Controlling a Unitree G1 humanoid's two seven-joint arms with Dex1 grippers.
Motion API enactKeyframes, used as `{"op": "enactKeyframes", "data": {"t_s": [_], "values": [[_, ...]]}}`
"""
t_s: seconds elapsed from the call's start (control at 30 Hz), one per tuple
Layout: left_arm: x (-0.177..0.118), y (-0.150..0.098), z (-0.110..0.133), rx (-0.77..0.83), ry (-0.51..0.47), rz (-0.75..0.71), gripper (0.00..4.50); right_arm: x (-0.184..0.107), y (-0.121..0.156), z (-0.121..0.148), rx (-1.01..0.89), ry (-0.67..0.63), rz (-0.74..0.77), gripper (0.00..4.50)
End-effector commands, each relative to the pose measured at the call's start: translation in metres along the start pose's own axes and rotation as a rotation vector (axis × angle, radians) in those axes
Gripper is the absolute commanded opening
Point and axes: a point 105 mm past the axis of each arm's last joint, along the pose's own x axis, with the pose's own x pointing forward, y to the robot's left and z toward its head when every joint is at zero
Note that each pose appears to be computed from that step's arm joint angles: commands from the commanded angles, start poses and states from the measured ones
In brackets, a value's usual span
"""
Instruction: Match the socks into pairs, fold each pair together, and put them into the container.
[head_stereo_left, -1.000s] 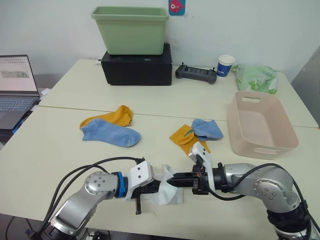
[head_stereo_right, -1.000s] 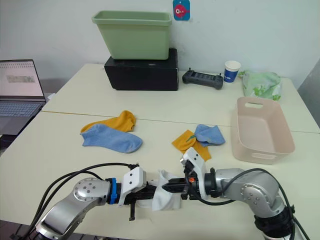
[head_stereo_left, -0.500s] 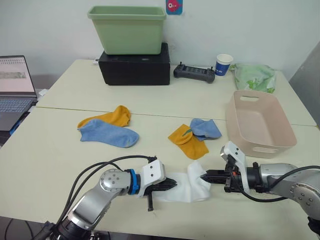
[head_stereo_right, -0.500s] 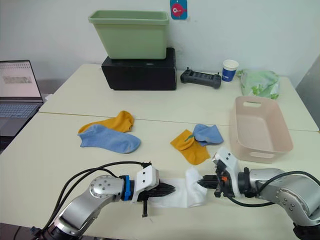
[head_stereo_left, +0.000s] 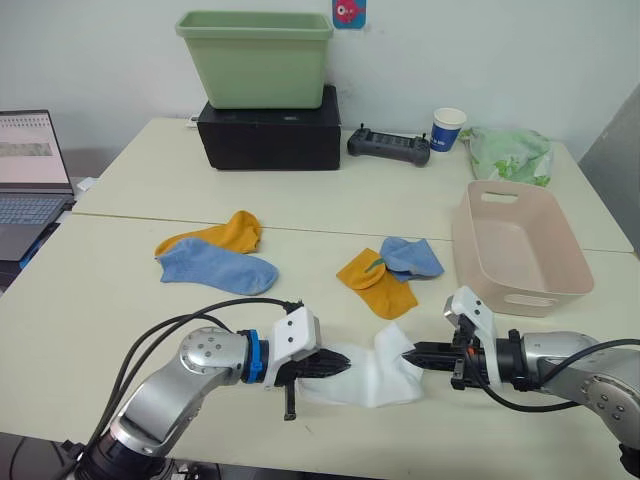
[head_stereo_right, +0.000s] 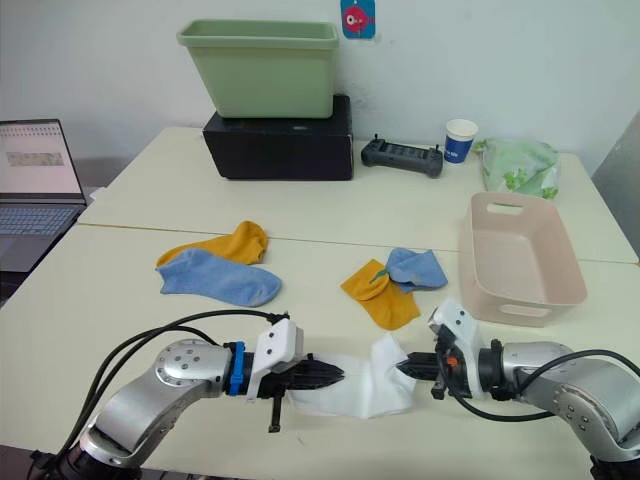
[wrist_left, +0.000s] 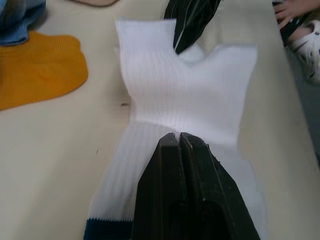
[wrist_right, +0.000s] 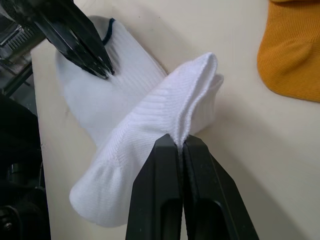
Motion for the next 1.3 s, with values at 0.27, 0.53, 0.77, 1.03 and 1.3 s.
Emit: {"op": "enactKeyframes", "data": {"t_s": [0.27,0.53,0.77,1.03,1.3], "values": [[-0.008,0.005,0.008,-0.097,-0.084,0.065,0.05,-0.005,0.001,0.002,-0.039,-0.012,-0.015,0.00],[-0.017,0.005,0.001,-0.279,-0.142,0.094,0.05,-0.003,0.000,0.001,-0.042,-0.015,-0.018,0.00],[-0.028,0.008,0.002,-0.209,-0.130,0.124,1.53,-0.003,0.001,0.001,-0.043,-0.019,-0.015,0.00],[-0.046,0.022,0.018,-0.199,-0.160,0.203,4.04,-0.002,0.002,0.001,-0.041,-0.021,-0.015,0.00],[-0.046,0.010,0.001,-0.128,-0.047,0.129,3.35,-0.002,0.001,0.001,-0.042,-0.022,-0.019,0.00]]}}
